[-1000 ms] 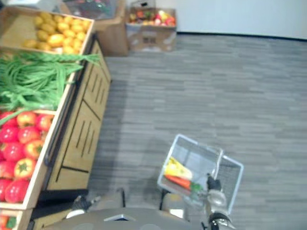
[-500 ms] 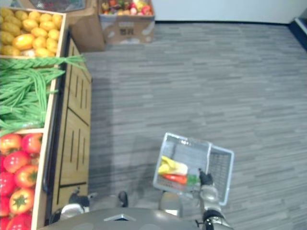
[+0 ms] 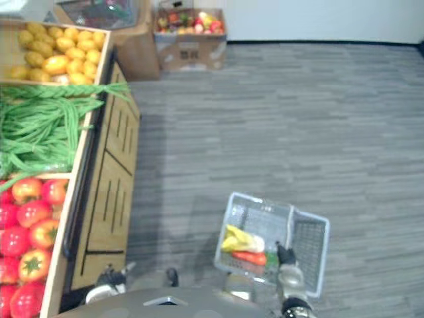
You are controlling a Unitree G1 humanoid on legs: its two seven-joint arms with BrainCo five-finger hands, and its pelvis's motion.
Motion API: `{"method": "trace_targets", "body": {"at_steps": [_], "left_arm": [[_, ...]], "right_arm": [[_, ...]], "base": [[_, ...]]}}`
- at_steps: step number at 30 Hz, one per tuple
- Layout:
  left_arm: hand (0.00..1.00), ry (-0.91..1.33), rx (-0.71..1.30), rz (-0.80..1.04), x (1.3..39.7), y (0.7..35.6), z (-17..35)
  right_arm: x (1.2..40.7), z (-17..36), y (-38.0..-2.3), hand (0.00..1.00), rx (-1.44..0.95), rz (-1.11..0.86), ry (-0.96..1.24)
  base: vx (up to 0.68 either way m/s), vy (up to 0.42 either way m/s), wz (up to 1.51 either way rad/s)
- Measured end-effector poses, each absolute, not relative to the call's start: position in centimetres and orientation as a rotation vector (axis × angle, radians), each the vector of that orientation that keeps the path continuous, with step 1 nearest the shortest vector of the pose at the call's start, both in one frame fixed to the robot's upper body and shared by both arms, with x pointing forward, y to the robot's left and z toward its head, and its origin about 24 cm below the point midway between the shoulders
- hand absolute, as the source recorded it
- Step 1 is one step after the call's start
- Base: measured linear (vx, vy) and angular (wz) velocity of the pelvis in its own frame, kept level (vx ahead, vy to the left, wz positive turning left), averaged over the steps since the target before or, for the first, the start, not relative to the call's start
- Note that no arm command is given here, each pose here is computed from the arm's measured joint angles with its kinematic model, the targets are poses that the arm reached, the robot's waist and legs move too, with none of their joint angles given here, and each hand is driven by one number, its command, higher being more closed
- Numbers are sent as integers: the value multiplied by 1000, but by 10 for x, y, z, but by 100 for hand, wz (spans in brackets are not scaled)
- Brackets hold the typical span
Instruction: Pick vegetable in the basket
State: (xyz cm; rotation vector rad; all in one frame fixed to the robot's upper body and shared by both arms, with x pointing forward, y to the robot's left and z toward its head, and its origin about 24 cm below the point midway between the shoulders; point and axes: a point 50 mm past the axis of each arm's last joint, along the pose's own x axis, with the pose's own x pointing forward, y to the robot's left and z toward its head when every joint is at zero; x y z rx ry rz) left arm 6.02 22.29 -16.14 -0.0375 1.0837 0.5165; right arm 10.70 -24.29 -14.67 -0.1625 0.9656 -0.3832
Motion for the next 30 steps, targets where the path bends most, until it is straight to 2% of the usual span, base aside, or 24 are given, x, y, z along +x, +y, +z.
{"method": "trace_targets", "body": {"at_steps": [6, 9, 17, 30], "left_arm": [[0, 1093, -151, 555, 57, 210, -165], [0, 1125, -184, 574, 47, 206, -168], [0, 1164, -170, 556, 38, 208, -170], [0, 1180, -128, 515, 35, 213, -170]], "right_arm": [[98, -148, -252, 100, -146, -425, 996], [90, -152, -244, 100, -76, -434, 1017], [59, -164, -229, 100, 136, -562, 1092], [48, -167, -223, 100, 194, -602, 1123]], "base": [[-146, -45, 36], [-73, -16, 4], [116, -11, 6], [45, 32, -1]]}}
